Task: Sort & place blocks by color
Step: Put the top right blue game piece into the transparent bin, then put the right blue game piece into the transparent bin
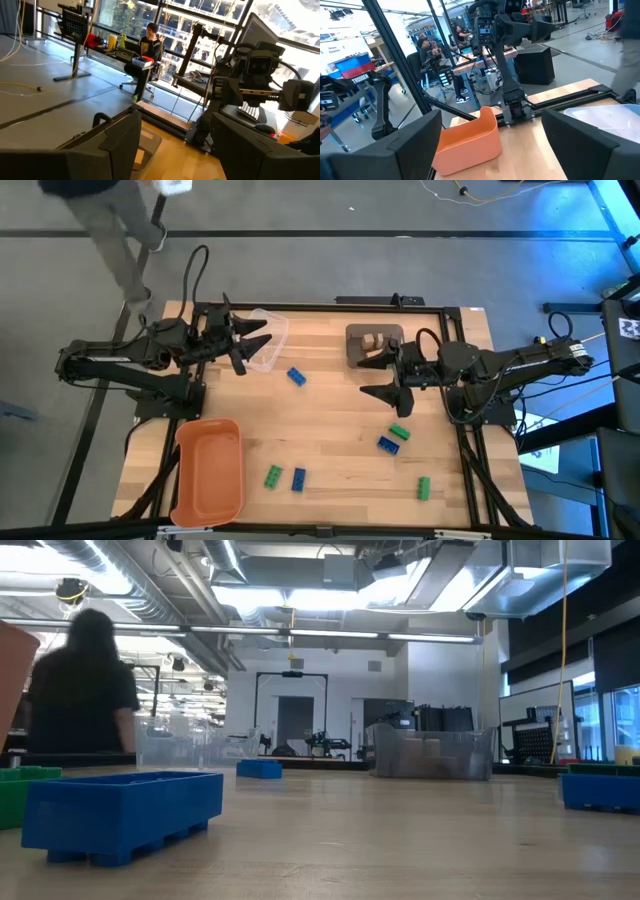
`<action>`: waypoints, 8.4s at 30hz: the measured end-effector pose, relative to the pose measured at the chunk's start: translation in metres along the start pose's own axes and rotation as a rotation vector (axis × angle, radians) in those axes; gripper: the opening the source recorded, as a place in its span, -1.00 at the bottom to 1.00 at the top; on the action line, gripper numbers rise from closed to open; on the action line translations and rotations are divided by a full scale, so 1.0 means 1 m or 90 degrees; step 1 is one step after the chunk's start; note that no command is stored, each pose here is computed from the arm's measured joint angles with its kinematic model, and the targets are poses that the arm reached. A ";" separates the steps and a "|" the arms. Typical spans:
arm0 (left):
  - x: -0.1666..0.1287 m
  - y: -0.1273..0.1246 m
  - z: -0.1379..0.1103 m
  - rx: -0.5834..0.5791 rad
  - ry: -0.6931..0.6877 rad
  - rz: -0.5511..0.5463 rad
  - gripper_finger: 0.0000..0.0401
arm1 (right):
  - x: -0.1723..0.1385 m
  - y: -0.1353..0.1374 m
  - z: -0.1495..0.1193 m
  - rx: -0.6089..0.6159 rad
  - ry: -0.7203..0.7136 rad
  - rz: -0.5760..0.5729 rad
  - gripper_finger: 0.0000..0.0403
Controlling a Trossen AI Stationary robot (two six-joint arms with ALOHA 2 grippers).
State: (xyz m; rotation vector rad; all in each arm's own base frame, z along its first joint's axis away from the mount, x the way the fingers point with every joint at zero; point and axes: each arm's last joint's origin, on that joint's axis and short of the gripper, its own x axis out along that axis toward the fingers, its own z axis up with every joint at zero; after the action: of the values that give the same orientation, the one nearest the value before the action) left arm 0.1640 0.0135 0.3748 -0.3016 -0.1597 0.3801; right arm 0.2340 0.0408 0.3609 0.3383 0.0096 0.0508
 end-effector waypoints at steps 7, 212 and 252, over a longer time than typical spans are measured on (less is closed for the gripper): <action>0.000 0.000 0.000 0.000 0.000 -0.001 0.14 | 0.000 0.000 0.000 0.055 -0.001 0.000 0.71; 0.080 -0.067 -0.033 0.028 0.207 -0.143 -0.02 | 0.015 -0.005 -0.013 0.023 0.023 -0.046 0.71; 0.037 -0.048 -0.052 0.031 -0.021 -0.138 -0.02 | -0.017 -0.002 -0.087 0.271 0.579 -0.244 0.71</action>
State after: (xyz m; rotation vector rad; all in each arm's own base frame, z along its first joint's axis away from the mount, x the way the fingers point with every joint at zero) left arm 0.2249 -0.0287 0.3443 -0.2269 -0.2128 0.1734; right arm 0.2157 0.0668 0.2781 0.7087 0.9965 -0.1834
